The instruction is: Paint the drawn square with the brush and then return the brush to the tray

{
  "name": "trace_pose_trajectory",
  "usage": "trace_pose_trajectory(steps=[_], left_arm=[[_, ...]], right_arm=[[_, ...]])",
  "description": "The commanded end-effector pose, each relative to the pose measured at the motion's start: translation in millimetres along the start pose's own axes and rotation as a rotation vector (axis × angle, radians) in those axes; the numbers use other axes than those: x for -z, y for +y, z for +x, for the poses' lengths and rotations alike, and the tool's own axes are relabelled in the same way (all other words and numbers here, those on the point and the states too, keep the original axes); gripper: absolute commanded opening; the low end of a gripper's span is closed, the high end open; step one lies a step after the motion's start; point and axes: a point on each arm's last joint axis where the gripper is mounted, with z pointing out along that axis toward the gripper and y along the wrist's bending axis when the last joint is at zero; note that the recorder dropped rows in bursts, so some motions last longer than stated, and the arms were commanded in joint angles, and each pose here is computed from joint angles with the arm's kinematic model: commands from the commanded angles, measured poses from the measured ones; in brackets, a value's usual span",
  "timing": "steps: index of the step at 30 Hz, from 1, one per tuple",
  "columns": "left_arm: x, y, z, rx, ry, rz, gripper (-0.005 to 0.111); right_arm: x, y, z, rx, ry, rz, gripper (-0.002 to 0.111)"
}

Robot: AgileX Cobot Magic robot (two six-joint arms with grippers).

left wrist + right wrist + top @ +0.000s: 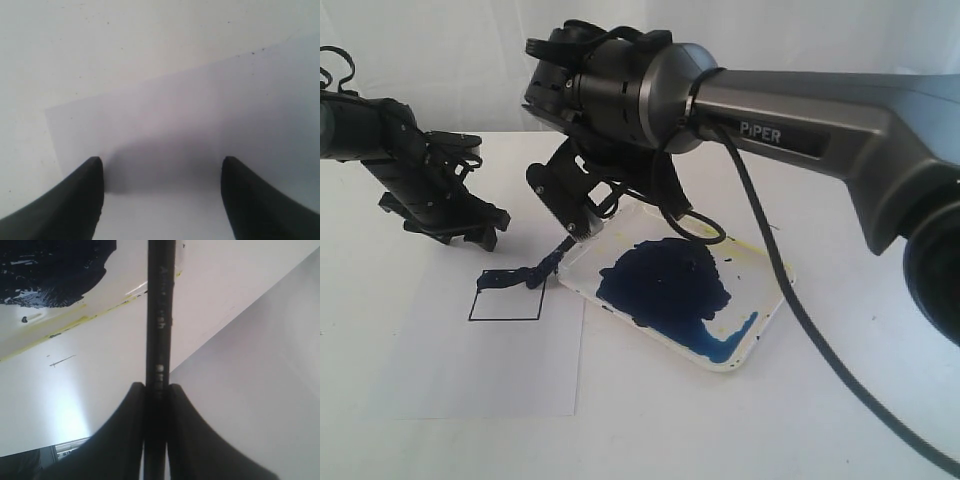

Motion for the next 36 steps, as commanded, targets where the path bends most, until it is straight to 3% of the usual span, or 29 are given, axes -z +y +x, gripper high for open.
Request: trace_pose_trajectory(steps=[1, 14, 18, 28, 36], left_arm=[[-2, -2.1, 3, 0.000, 0.029, 0.009, 0.070], [-2, -2.1, 3, 0.000, 0.029, 0.009, 0.070], [-2, -2.1, 3, 0.000, 0.029, 0.009, 0.070], [-2, -2.1, 3, 0.000, 0.029, 0.009, 0.070], [-2, -2.1, 3, 0.000, 0.029, 0.009, 0.070]], right_arm=[[4, -1, 4, -0.016, 0.006, 0.006, 0.000], [2, 0, 2, 0.020, -0.001, 0.002, 0.000], [3, 5, 5, 0.062, 0.024, -0.051, 0.000], [12, 0, 5, 0.019, -0.051, -0.005, 0.000], [13, 7, 5, 0.038, -0.047, -0.065, 0.000]])
